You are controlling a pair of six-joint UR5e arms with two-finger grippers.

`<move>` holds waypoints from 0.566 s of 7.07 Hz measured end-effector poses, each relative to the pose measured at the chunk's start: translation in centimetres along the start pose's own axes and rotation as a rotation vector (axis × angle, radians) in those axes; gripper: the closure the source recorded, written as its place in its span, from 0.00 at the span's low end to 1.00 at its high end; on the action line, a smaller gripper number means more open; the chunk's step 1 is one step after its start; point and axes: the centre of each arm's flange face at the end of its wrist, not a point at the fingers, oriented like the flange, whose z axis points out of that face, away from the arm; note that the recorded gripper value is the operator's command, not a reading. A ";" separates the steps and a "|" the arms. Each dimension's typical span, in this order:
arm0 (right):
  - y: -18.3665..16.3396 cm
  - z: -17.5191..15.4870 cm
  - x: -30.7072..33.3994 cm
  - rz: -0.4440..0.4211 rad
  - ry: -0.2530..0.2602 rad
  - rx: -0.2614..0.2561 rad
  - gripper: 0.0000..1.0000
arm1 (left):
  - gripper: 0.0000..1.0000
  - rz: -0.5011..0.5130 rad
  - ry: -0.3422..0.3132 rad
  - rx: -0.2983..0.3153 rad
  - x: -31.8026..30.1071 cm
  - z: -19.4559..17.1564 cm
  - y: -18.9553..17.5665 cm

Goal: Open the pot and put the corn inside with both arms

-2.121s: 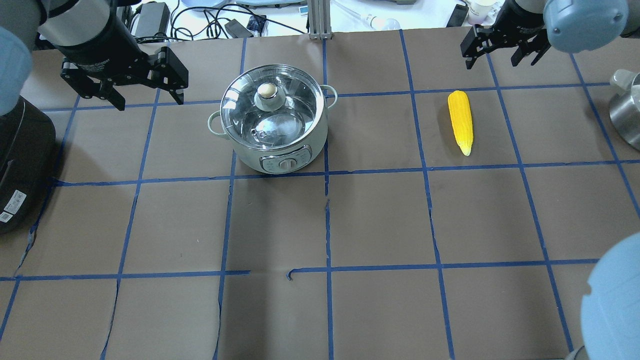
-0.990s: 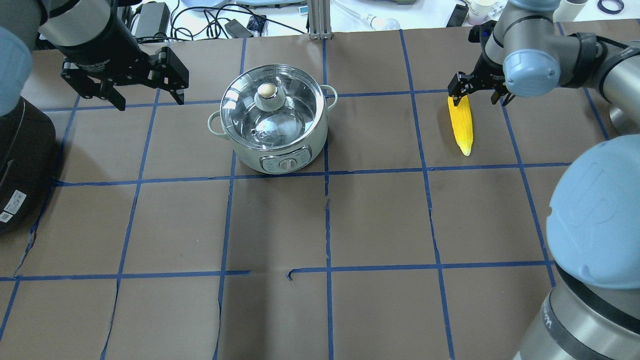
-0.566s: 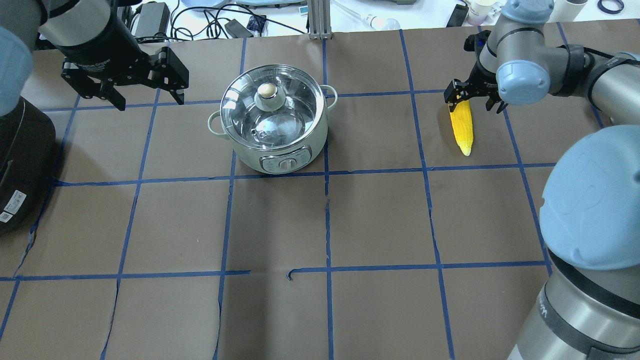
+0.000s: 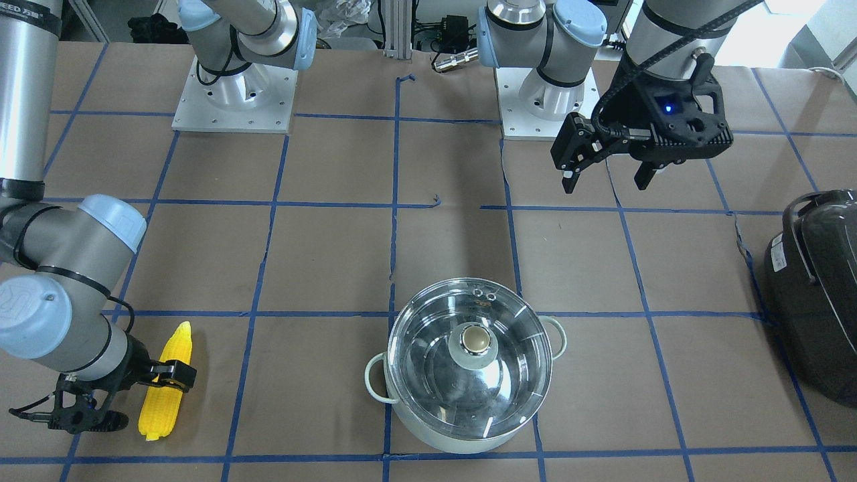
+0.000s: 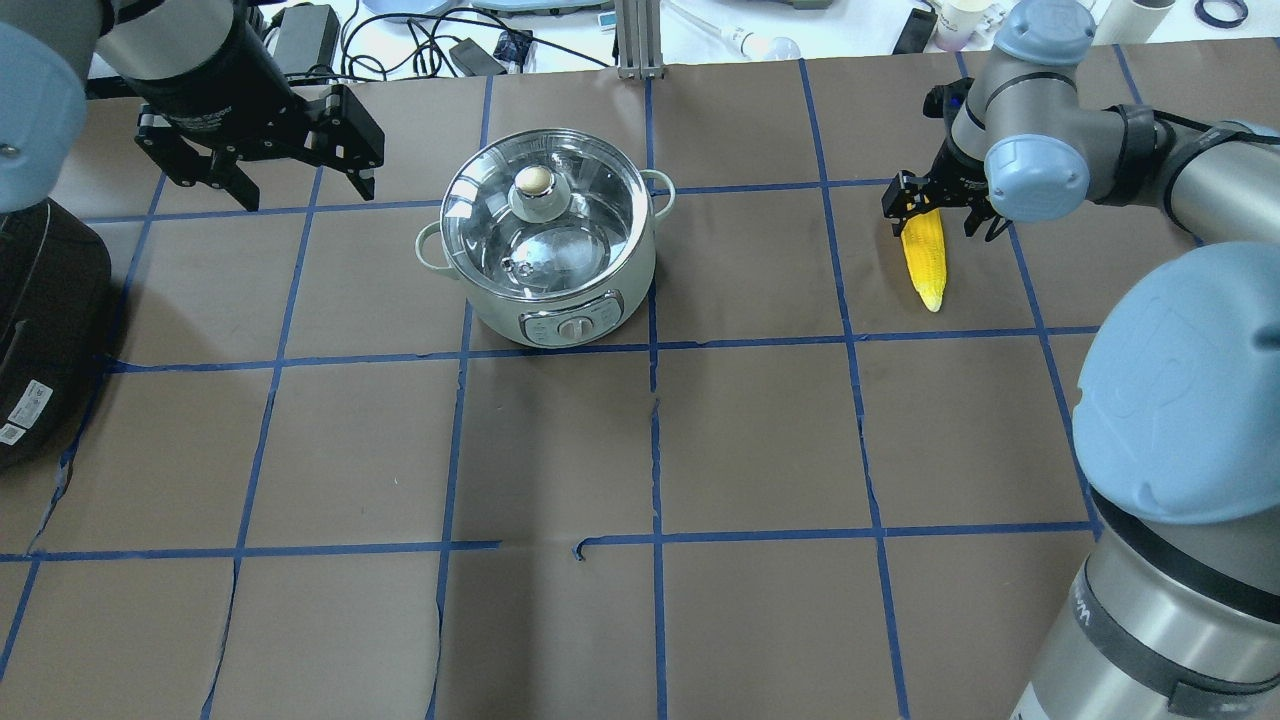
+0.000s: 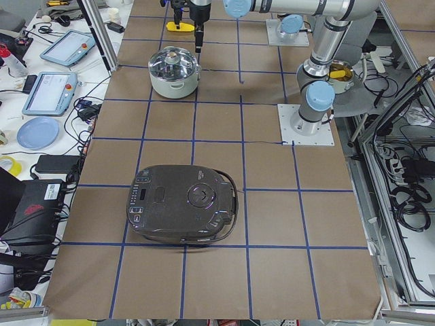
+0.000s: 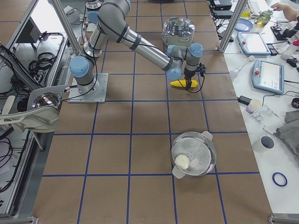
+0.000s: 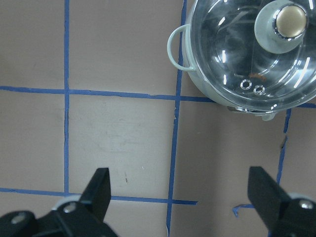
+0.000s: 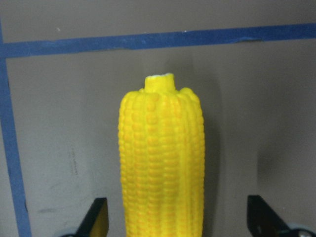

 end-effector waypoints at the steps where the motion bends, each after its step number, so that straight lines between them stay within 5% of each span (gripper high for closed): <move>1: 0.4 0.3 -0.1 0.001 0.000 0.004 0.35 | 0.00 -0.003 0.011 0.029 0.4 1.5 -1.8; 4: 0.4 0.0 -0.1 -0.003 0.003 0.019 0.93 | 0.00 -0.033 0.067 0.027 4.9 8.8 -6.6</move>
